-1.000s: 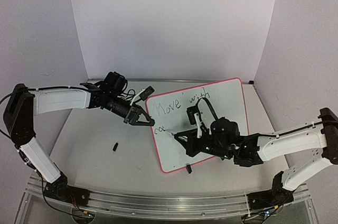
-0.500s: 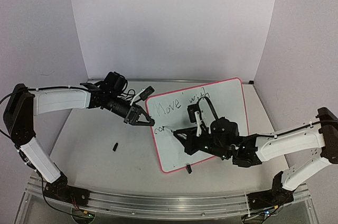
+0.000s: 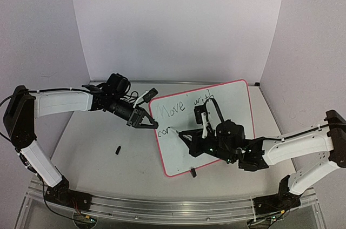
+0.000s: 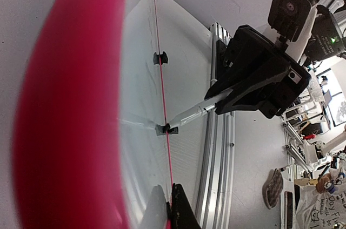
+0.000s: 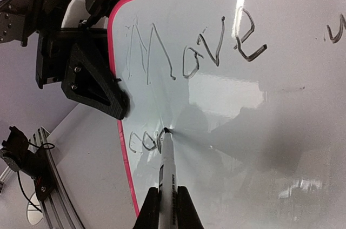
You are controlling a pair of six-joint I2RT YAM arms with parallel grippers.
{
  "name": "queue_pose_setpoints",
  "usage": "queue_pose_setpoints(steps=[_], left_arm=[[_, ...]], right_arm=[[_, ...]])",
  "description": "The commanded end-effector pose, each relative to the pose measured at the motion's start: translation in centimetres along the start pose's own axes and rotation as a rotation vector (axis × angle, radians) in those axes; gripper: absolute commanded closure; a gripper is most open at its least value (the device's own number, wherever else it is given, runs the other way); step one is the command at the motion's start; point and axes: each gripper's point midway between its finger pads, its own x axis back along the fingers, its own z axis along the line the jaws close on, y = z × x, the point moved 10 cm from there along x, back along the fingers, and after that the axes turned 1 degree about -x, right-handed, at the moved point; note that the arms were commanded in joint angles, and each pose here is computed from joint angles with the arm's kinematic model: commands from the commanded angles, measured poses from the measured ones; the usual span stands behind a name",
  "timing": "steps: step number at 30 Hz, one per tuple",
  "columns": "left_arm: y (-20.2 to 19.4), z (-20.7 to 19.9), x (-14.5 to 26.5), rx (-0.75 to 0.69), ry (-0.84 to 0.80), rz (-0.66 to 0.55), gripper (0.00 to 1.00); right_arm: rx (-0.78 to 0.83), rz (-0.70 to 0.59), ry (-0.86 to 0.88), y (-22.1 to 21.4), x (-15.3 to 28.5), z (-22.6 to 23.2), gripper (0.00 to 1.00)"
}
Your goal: Write a sentence on the whiteboard
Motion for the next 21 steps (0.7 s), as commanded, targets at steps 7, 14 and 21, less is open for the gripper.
queue_pose_setpoints(steps=[7, 14, 21], left_arm=[[0.7, -1.6, -0.3, -0.094, -0.024, 0.014, 1.00], [0.6, -1.6, -0.4, -0.095, -0.023, 0.015, 1.00], [0.6, -1.5, -0.4, -0.091, -0.025, 0.016, 1.00]], right_arm=[[-0.008, 0.044, -0.110, -1.1, 0.7, -1.8, 1.00], [-0.001, 0.100, -0.104, -1.8, 0.9, -2.0, 1.00], [-0.016, 0.117, -0.107, -2.3, 1.2, -2.3, 1.00]])
